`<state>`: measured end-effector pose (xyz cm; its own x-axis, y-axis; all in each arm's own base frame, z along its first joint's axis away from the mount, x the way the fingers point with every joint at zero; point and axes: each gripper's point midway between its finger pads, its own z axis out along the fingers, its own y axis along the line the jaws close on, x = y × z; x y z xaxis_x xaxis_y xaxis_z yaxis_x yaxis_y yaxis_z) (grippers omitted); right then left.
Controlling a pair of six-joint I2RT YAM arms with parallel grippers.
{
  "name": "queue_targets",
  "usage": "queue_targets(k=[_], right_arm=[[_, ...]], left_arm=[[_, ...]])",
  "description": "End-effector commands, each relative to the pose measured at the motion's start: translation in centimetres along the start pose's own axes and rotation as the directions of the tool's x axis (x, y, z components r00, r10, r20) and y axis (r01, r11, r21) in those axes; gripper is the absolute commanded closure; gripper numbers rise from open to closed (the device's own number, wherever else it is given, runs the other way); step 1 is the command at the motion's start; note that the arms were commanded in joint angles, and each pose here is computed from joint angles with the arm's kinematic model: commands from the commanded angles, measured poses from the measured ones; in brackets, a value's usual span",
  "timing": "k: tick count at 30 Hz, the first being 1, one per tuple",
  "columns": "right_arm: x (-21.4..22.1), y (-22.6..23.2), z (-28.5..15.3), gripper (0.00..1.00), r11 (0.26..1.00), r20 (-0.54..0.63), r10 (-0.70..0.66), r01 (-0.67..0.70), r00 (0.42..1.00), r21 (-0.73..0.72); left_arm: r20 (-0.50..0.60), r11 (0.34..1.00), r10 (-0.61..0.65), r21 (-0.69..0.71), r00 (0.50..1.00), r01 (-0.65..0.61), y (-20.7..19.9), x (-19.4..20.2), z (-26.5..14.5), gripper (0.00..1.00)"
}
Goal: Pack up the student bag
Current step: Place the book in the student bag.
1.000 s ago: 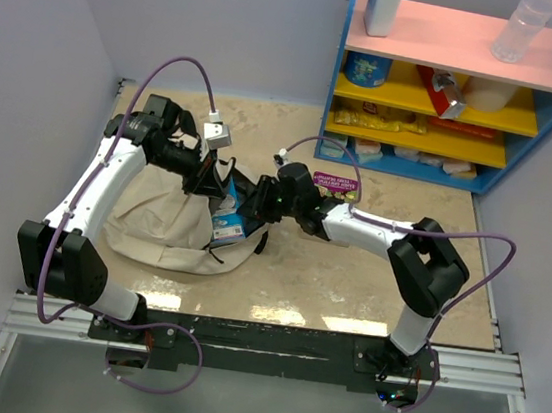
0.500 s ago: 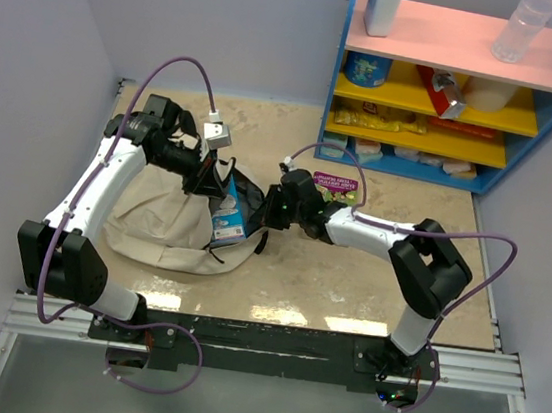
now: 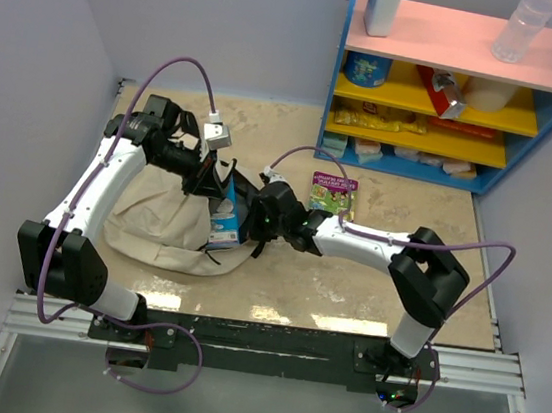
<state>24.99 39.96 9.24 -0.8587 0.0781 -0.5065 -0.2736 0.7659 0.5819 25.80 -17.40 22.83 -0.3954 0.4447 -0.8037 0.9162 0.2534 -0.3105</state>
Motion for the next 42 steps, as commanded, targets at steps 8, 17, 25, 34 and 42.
queue_targets(k=[8,17,25,34,42], right_arm=[[-0.5,8.9,1.2,1.0,0.989,0.021,-0.036,0.039,0.999,-0.14],[-2.9,11.6,0.4,1.0,0.972,0.11,0.026,0.001,0.994,-0.236],[-3.6,6.6,0.7,1.0,0.992,0.165,0.036,-0.016,0.986,-0.123],[-3.3,3.5,1.6,1.0,1.0,0.153,-0.001,0.004,0.988,-0.022],[-2.4,6.0,5.2,1.0,0.997,0.111,-0.014,0.022,0.994,-0.079]], left_arm=[[0.108,0.995,0.09,0.039,0.99,-0.095,-1.8,-3.1,-0.6,1.0],[0.11,0.994,0.101,0.027,0.989,-0.105,-1.8,-3.3,-0.8,1.0],[0.105,0.993,0.111,0.022,0.988,-0.114,-2.0,-3.3,-1.1,1.0],[0.11,0.993,0.107,0.035,0.988,-0.112,-2.0,-3.3,-0.9,1.0],[0.107,0.993,0.107,0.03,0.989,-0.111,-2.1,-3.2,-1.0,1.0]])
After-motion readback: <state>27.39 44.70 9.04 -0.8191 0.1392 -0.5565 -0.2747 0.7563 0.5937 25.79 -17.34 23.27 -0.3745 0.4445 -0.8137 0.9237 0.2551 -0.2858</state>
